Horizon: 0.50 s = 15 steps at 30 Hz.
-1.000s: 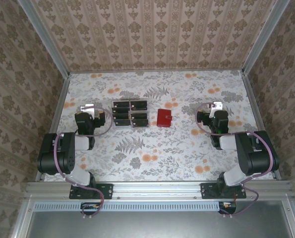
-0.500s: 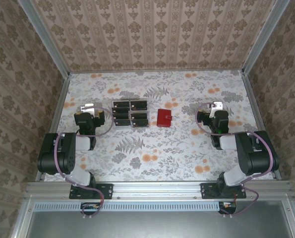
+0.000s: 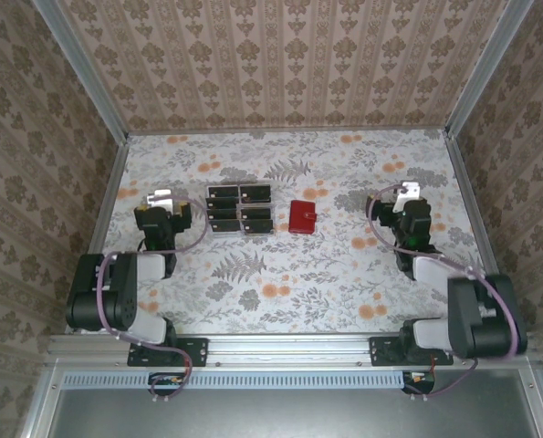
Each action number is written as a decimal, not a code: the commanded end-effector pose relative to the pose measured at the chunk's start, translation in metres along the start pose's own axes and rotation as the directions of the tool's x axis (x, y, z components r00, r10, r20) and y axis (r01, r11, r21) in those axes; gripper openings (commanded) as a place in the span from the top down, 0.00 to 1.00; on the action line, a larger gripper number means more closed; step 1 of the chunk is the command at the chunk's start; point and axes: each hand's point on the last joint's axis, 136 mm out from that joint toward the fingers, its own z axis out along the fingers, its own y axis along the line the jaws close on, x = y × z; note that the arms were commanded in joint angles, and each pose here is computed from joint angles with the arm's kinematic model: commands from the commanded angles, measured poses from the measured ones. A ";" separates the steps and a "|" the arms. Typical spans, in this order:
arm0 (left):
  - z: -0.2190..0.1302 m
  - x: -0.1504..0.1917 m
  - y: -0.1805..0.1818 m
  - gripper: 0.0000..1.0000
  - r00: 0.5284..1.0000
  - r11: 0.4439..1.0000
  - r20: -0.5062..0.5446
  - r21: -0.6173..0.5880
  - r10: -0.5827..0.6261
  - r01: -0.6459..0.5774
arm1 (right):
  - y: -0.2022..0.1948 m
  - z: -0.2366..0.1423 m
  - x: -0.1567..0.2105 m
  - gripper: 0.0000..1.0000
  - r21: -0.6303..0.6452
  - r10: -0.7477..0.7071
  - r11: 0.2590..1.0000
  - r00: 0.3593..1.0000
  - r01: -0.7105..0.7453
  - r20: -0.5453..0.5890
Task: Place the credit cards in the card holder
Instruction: Pick up the card holder from the center of the table.
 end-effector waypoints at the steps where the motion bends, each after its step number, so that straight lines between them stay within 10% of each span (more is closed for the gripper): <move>1: -0.007 -0.017 0.007 0.00 1.000 0.999 0.014 -0.039 -0.005 0.005 | -0.012 -0.016 -0.012 0.00 0.073 0.070 0.995 0.995 -0.064 -0.072; 6: -0.021 -0.042 0.016 0.00 0.999 0.996 0.042 -0.088 -0.023 0.027 | -0.037 -0.043 -0.032 0.00 0.221 0.360 0.911 0.933 -0.349 -0.011; 15: -0.057 -0.067 -0.003 0.00 0.939 0.966 -0.232 -0.016 -0.256 0.259 | 0.035 -0.055 -0.045 0.10 -0.070 0.384 0.904 0.873 -0.422 -0.299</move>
